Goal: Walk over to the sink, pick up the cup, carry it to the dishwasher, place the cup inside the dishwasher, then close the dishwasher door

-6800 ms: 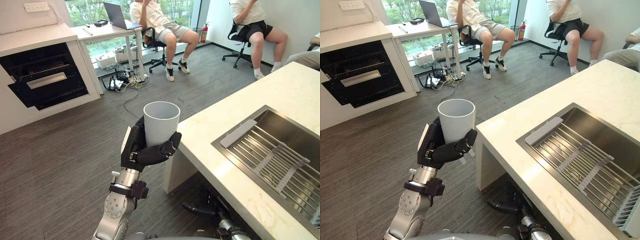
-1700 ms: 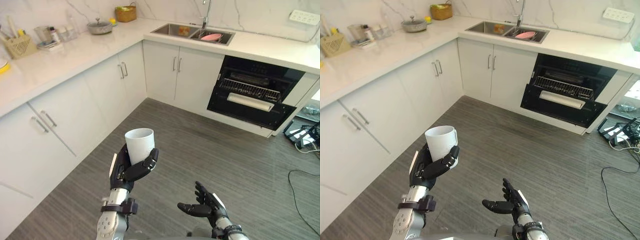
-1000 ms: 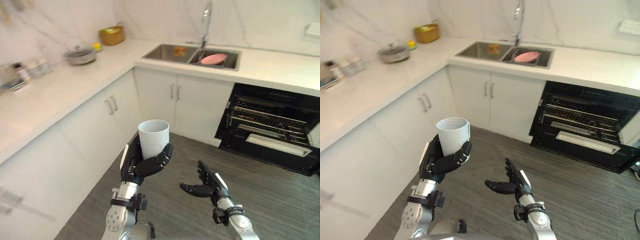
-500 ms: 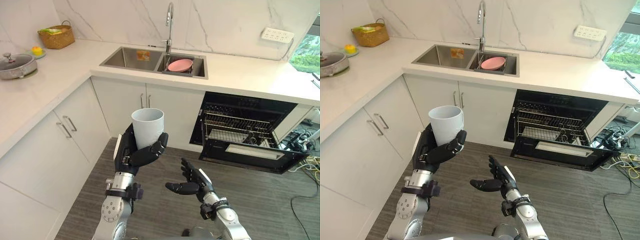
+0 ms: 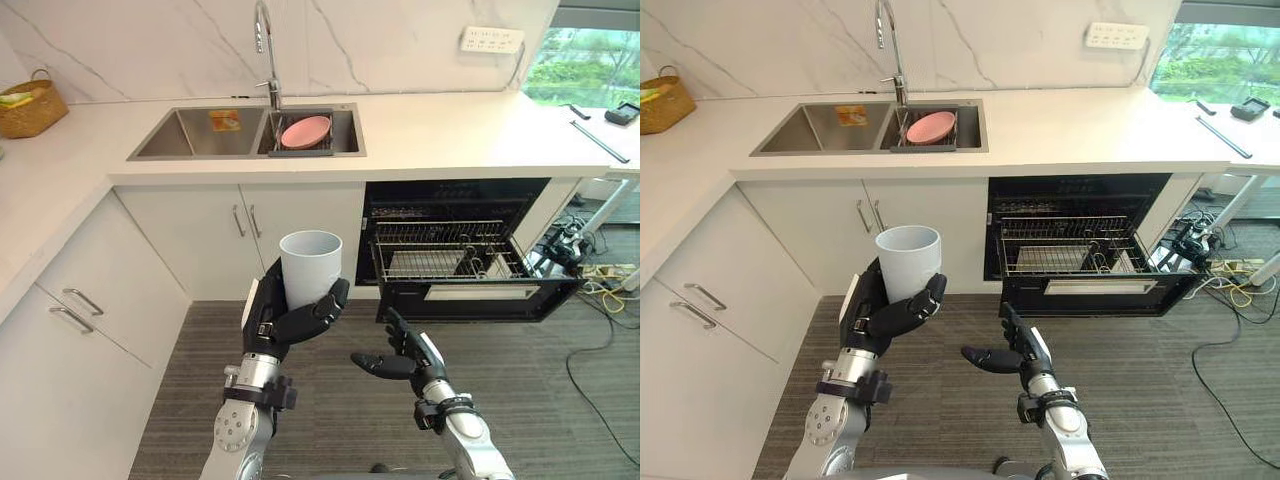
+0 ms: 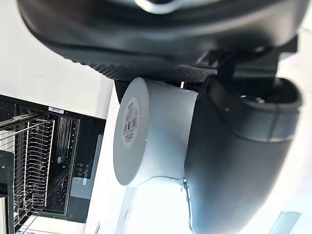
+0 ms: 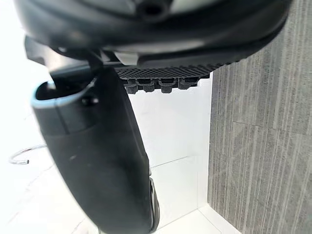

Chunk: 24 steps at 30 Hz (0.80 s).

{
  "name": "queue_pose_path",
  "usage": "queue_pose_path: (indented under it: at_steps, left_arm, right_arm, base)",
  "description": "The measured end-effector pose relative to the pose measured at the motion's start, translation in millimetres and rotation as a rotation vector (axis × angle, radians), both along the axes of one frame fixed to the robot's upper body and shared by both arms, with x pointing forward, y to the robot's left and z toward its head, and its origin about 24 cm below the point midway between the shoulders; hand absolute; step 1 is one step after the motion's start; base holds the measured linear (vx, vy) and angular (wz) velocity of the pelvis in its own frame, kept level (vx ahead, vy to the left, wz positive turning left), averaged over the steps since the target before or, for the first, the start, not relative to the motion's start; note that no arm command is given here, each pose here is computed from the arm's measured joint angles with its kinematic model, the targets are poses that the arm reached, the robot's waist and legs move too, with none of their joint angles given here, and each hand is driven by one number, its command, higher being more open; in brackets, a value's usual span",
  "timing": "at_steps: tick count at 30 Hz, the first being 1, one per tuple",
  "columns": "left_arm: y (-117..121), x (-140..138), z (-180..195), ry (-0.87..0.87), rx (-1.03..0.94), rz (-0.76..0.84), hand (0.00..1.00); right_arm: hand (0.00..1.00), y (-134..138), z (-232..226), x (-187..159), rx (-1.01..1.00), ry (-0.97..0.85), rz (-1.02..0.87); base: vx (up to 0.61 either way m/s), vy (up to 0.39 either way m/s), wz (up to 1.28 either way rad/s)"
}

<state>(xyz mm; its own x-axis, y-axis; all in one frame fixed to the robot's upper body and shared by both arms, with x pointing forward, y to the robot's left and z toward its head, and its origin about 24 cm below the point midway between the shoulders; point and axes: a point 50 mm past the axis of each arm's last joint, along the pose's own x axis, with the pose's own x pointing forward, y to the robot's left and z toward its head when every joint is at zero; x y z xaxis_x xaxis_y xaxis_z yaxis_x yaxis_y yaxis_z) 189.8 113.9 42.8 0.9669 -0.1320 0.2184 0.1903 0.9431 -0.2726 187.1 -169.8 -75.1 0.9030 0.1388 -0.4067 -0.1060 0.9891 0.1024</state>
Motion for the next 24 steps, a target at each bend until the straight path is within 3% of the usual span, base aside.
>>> queue_pose_path:
  at_steps: [9, 14, 19, 24]
  left_arm:
    - [-4.4, 3.0, 3.0, -0.009, -0.003, -0.006, 0.00]
    - [4.9, 2.6, 1.2, 0.000, -0.005, 0.034, 0.00]
    - [29.4, -8.1, -11.3, 0.076, -0.058, 0.167, 0.00]
    - [31.9, -10.9, -13.7, 0.089, -0.092, 0.172, 0.00]
  right_arm:
    - [1.00, 8.1, -1.8, -2.3, 0.029, 0.006, -0.003]
    - [1.00, 5.0, -1.1, -10.3, 0.018, 0.008, -0.021]
    - [1.00, -13.8, 9.7, -15.4, -0.021, -0.038, -0.086]
    - [1.00, -26.7, 14.2, -11.0, -0.077, -0.054, -0.083]
  base:
    - [0.00, 0.007, -0.02]
    - [0.00, -0.004, 0.02]
    - [0.03, -0.002, 0.17]
    - [0.09, 0.122, 0.40]
